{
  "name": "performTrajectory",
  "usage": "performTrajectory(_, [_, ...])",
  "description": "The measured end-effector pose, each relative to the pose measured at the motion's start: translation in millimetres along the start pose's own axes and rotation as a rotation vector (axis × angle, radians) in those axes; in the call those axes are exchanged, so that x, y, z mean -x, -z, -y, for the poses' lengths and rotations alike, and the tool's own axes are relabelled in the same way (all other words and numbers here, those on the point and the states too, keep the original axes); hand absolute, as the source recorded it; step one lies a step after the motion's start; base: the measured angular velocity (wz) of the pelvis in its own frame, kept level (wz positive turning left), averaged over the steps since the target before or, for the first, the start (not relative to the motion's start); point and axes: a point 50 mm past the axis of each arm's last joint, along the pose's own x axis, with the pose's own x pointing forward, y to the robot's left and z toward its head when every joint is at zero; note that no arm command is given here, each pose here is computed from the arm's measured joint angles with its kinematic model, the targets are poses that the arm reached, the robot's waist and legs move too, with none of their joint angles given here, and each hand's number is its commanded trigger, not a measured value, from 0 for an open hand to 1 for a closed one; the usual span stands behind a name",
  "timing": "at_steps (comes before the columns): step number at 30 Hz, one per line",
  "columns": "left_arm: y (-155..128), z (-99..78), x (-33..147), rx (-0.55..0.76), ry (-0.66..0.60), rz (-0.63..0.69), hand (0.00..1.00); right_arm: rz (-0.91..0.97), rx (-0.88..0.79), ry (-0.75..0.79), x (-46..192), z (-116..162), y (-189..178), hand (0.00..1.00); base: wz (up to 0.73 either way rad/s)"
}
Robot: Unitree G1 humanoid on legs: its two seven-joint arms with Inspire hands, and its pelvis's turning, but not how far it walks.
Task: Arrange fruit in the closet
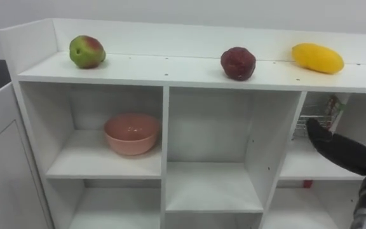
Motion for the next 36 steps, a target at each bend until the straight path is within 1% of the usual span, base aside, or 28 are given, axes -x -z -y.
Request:
performTrajectory(3, [-8,-0.8,-1.5,-0.01,0.018,0.029,0.0,0.05,-0.032,-0.041,-7,-13,-13,0.0,0.0])
performTrajectory(7, [-10,-1.3,-1.8,-0.019,0.025,0.036,0.0,0.132,-0.034,-0.072,-16,-25,-32,0.0,0.0])
performTrajectory(14, [-10,-2.1,-1.7,-0.041,0.023,0.043,0.0,0.167,-0.04,-0.112,-16,-31,-40,0.0,0.06])
performTrajectory(22, [-6,-2.8,-1.7,-0.065,0.03,0.023,0.0,0.198,-0.13,-0.156,-33,-40,-59,0.0,0.07])
performTrajectory(32, [-8,-4.1,-2.2,-0.061,0.029,0.029,0.0,0.173,-0.138,-0.193,-38,-43,-55,0.0,0.02])
performTrajectory(33, [-9,-5.4,-2.7,-0.06,0.029,0.031,0.0,0.164,-0.154,-0.206,-39,-43,-54,0.0,0.08])
performTrajectory(36, [-11,-7.6,-3.4,-0.054,0.025,0.033,0.0,0.147,-0.135,-0.238,-45,-37,-52,0.0,0.02])
